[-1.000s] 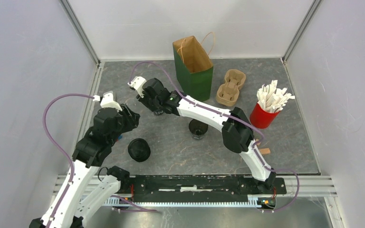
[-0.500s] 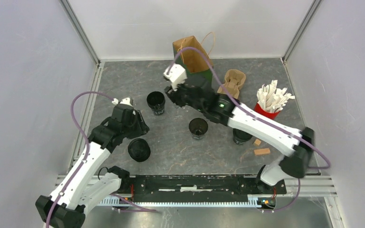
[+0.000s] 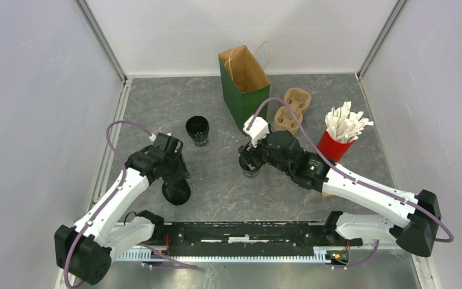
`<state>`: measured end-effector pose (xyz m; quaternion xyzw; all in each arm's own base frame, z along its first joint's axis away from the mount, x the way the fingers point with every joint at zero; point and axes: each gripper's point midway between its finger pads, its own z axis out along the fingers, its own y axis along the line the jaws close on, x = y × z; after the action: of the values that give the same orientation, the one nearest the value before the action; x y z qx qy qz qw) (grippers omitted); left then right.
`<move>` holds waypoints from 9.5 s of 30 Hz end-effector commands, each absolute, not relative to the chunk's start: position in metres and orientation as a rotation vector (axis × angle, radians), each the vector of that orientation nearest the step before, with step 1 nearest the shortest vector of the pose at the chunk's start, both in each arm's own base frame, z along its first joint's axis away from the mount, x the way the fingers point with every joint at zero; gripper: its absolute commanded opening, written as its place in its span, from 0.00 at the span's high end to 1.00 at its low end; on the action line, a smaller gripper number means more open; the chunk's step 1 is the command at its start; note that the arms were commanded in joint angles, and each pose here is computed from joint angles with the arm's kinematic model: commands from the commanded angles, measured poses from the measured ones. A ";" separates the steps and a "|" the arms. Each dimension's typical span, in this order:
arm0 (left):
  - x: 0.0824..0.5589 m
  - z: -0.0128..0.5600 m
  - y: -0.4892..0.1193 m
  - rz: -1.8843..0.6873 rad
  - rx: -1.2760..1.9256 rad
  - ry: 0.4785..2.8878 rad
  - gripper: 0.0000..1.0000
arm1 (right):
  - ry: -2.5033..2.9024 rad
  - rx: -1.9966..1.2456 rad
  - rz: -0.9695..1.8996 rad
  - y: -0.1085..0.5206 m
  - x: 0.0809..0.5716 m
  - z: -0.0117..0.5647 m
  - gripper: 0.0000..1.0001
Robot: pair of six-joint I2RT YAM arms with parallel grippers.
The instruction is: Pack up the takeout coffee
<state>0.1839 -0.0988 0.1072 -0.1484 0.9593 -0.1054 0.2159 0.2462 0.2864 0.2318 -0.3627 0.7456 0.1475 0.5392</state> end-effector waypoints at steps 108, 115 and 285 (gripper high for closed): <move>0.188 0.111 -0.106 -0.283 -0.362 2.733 0.98 | 1.696 -0.774 0.453 0.286 0.238 0.218 0.15; 0.191 0.125 -0.104 -0.285 -0.368 2.699 0.98 | 1.693 -0.773 0.454 0.286 0.238 0.219 0.15; 0.150 0.341 -0.255 -1.854 0.192 1.946 0.98 | 0.890 -0.789 0.870 0.332 0.165 0.321 0.02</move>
<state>0.1516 -0.2541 0.3344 0.0634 0.7135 -0.6624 0.2193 0.1590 0.3292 0.2996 -0.3733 0.4139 0.4047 0.7249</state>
